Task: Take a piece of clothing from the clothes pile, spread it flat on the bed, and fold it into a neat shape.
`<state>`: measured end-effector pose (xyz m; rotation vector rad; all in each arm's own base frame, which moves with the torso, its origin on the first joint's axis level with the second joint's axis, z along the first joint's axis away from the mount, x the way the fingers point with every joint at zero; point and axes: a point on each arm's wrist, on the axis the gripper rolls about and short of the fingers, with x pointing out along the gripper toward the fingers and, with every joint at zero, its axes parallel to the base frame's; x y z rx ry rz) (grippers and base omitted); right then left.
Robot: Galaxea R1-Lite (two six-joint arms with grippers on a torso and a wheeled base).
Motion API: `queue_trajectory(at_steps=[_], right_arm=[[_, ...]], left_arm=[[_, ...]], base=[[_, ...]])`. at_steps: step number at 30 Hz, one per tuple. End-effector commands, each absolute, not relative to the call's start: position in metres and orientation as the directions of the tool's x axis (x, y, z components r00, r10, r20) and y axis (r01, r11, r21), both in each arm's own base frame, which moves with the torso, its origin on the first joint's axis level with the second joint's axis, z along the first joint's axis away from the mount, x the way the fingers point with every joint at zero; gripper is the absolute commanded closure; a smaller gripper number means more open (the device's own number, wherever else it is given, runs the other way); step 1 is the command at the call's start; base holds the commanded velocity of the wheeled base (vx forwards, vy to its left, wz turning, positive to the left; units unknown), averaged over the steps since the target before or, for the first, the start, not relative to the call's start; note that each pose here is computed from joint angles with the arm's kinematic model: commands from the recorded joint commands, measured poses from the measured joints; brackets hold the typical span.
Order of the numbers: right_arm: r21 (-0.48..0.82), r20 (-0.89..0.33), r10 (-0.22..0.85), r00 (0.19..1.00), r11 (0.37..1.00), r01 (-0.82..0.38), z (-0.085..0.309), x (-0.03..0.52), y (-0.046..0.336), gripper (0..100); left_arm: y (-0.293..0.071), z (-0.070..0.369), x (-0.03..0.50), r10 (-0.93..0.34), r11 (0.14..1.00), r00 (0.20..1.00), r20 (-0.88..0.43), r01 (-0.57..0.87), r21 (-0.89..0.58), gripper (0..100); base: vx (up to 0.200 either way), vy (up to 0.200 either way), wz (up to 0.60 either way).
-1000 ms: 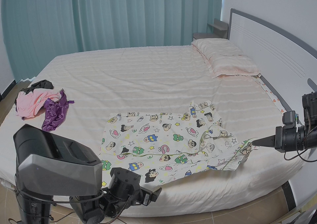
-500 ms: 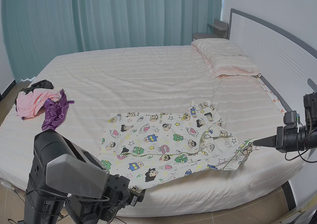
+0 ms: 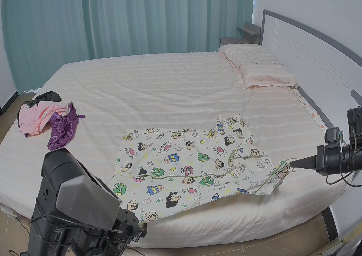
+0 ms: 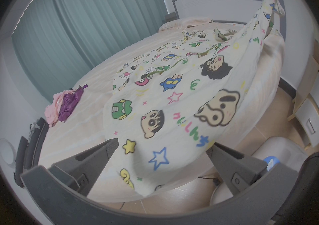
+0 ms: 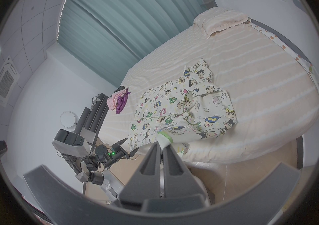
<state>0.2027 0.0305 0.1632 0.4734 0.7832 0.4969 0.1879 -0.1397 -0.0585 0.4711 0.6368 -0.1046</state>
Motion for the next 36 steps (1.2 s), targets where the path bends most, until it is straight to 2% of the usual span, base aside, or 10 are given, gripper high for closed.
queue_trajectory(at_steps=[1, 13, 19, 20, 28, 36], right_arm=[[0.570, -0.540, 0.582, 0.609, 0.785, -0.245, 0.164, 0.202, 0.030, 100], [0.570, -0.542, 0.580, 0.608, 0.786, -0.242, 0.163, 0.199, 0.030, 100], [0.570, -0.543, 0.580, 0.607, 0.786, -0.241, 0.162, 0.199, 0.030, 100], [0.570, -0.545, 0.580, 0.605, 0.786, -0.239, 0.162, 0.198, 0.030, 100], [0.570, -0.546, 0.578, 0.607, 0.787, -0.237, 0.162, 0.198, 0.030, 100], [0.571, -0.553, 0.576, 0.602, 0.788, -0.230, 0.158, 0.193, 0.029, 100]], left_arm=[[-0.133, -0.059, 0.180, 0.072, 0.871, 0.790, -0.609, 0.248, 0.424, 0], [-0.127, -0.057, 0.176, 0.181, 0.831, 0.801, -0.570, 0.185, 0.524, 0], [-0.128, -0.057, 0.175, 0.176, 0.820, 0.800, -0.573, 0.203, 0.535, 0], [-0.129, -0.057, 0.175, 0.173, 0.821, 0.802, -0.572, 0.203, 0.534, 100], [-0.122, -0.057, 0.167, 0.187, 0.806, 0.783, -0.593, 0.223, 0.549, 100], [-0.122, -0.047, 0.170, 0.168, 0.829, 0.800, -0.575, 0.201, 0.522, 100]], base=[[0.000, 0.000, 0.00], [0.000, 0.000, 0.00], [0.000, 0.000, 0.00], [0.000, 0.000, 0.00], [0.000, 0.000, 0.00], [0.000, 0.000, 0.00]])
